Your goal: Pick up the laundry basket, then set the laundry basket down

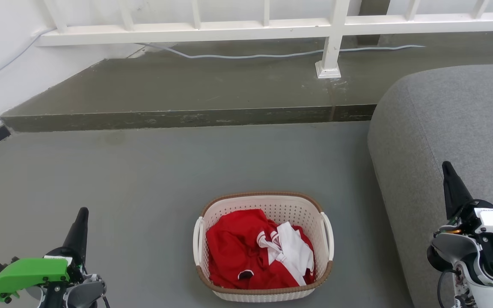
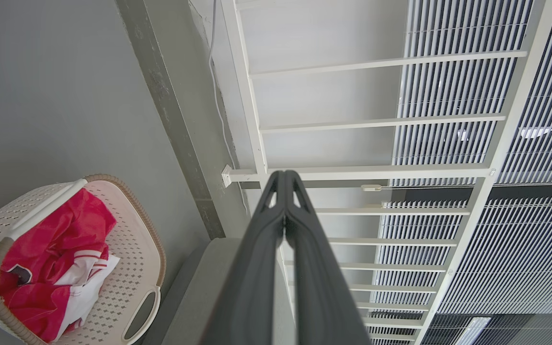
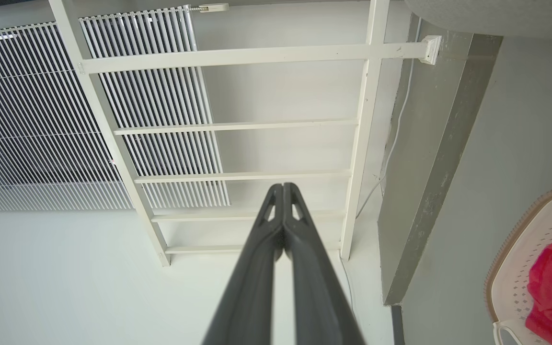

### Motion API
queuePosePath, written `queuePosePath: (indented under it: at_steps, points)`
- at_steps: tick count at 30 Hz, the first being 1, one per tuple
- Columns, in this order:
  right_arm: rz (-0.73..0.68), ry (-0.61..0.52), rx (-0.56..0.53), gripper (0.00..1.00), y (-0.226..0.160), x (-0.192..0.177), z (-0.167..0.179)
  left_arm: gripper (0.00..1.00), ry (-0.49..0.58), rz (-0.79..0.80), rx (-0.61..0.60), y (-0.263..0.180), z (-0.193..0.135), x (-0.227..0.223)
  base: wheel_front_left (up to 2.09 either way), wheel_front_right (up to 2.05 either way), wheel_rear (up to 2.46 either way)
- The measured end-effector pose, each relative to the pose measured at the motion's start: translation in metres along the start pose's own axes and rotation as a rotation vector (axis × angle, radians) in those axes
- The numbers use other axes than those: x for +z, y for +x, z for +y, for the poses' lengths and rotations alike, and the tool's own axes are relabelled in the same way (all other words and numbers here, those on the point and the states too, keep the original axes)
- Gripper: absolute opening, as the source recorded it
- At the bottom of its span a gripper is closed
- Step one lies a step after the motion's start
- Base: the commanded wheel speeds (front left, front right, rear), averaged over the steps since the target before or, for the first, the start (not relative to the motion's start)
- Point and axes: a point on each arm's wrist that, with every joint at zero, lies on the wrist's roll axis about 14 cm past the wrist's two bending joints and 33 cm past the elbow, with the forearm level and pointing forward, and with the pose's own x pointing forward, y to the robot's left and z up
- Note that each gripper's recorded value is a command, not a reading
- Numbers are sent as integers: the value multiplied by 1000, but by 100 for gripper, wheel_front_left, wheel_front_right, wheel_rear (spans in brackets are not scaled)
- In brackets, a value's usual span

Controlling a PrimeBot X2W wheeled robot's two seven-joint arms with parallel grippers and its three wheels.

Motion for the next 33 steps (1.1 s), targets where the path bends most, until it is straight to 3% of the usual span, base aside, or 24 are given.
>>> queuePosePath:
  at_steps: [33]
  points:
    - [1,2,2,0,0,0,1,0,0,0,-1,0,0,0,0,0,0]
